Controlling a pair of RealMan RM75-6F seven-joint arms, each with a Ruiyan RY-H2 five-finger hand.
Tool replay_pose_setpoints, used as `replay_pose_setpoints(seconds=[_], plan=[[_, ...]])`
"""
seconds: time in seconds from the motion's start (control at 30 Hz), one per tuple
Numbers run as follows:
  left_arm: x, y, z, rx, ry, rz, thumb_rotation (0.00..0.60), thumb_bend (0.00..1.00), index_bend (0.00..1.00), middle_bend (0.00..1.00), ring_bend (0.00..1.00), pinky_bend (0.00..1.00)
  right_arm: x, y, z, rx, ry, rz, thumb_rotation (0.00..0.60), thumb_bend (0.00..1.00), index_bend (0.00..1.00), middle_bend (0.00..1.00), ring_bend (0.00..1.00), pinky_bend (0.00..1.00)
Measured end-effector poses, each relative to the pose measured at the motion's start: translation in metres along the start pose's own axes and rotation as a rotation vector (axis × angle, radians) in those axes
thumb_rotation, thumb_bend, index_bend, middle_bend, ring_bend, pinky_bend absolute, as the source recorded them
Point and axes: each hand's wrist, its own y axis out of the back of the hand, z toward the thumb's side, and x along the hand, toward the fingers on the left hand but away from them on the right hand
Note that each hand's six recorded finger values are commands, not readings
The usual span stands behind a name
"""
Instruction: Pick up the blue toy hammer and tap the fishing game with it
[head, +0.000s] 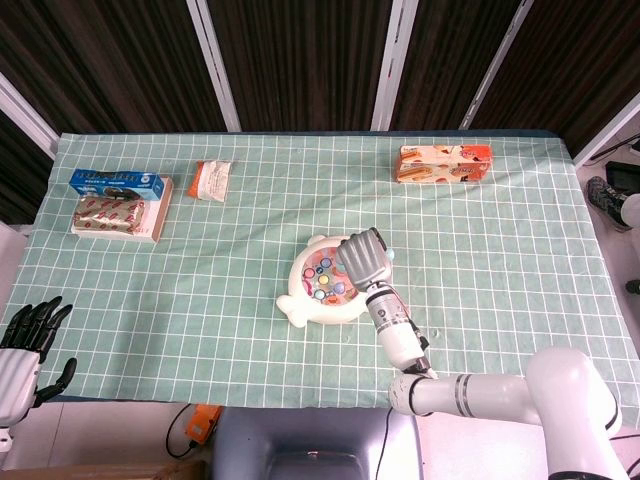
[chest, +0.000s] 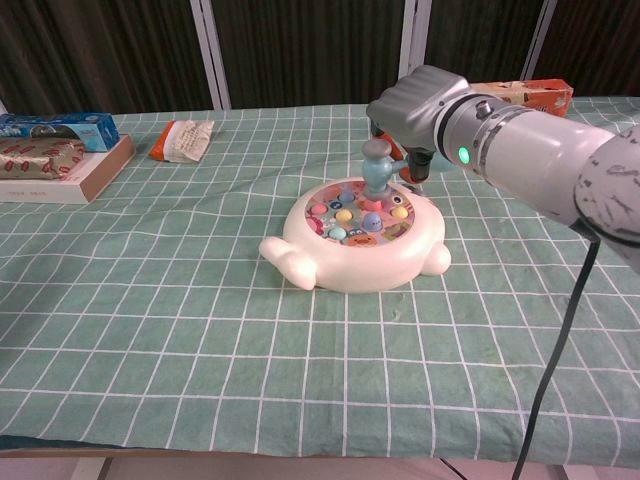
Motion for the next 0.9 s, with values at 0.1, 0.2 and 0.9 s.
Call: replay_pose_setpoints(seconds=[0.1,0.2,0.9], plan=[[0.000,0.000,0.000,0.000,0.000,0.001,0.600,0.42,0.00,0.00,0.00,0.00,0.000,-0.003,0.000,0.019,-0.002,0.011,0.600,0.57,0.97,0.72,0.66,0.71],[0.000,0.000,0.000,0.000,0.000,0.001,0.600,0.42,0.00,0.00,0.00,0.00,-0.001,-0.006,0.001,0.030,-0.006,0.025,0.600,0.57,0.97,0.72,0.66,0.71],[0.001,0.000,-0.001,-0.001,0.005,-0.002,0.600,0.43,0.00,0.00,0.00,0.00,-0.009,0.011,-0.030,-0.075,-0.101,-0.027,0.600,0.57,0.97,0.72,0.66,0.71]])
